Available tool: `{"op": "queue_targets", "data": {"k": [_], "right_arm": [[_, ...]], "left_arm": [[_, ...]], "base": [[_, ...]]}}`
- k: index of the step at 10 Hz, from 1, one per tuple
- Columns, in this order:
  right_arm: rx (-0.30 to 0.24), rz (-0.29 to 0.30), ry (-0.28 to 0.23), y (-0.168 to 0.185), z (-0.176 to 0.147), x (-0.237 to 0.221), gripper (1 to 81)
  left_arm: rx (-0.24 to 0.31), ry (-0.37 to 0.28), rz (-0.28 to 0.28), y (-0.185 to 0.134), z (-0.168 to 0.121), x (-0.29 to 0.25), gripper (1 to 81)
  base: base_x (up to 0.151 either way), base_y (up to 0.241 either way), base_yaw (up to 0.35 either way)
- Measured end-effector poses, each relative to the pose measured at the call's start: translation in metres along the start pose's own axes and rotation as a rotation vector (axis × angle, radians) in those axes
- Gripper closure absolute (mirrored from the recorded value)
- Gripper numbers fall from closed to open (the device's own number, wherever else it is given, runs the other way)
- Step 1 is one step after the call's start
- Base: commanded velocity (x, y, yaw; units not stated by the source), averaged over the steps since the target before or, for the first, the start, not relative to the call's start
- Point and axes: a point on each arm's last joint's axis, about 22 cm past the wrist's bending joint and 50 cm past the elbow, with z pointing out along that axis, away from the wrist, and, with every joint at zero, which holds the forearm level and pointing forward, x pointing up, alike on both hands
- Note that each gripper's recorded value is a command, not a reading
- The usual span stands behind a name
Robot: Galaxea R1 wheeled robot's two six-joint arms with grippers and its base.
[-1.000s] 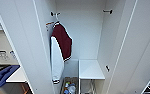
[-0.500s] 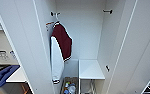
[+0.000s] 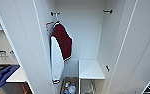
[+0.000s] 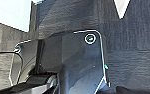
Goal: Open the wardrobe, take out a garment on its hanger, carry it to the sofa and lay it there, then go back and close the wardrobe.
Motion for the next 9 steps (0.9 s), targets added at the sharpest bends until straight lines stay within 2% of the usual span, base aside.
{"op": "queue_targets", "data": {"k": [2,5,7,9], "right_arm": [[-0.033,0.012,0.078,0.036,-0.024,0.041,1.0],[-0.118,0.065,0.238,0.108,-0.083,0.14,1.0],[-0.133,0.137,0.323,0.125,-0.106,0.195,1.0],[-0.137,0.275,0.417,0.148,-0.14,0.247,1.0]], "left_arm": [[0.033,0.062,-0.026,-0.035,-0.03,0.015,1.0],[0.144,0.16,-0.106,-0.118,-0.095,0.051,1.0],[0.19,0.27,-0.237,-0.161,-0.138,0.092,1.0],[0.204,0.392,-0.436,-0.196,-0.177,0.134,1.0]], "base": [[0.0,0.0,0.0],[0.0,0.0,0.0],[0.0,0.0,0.0],[0.0,0.0,0.0]]}}
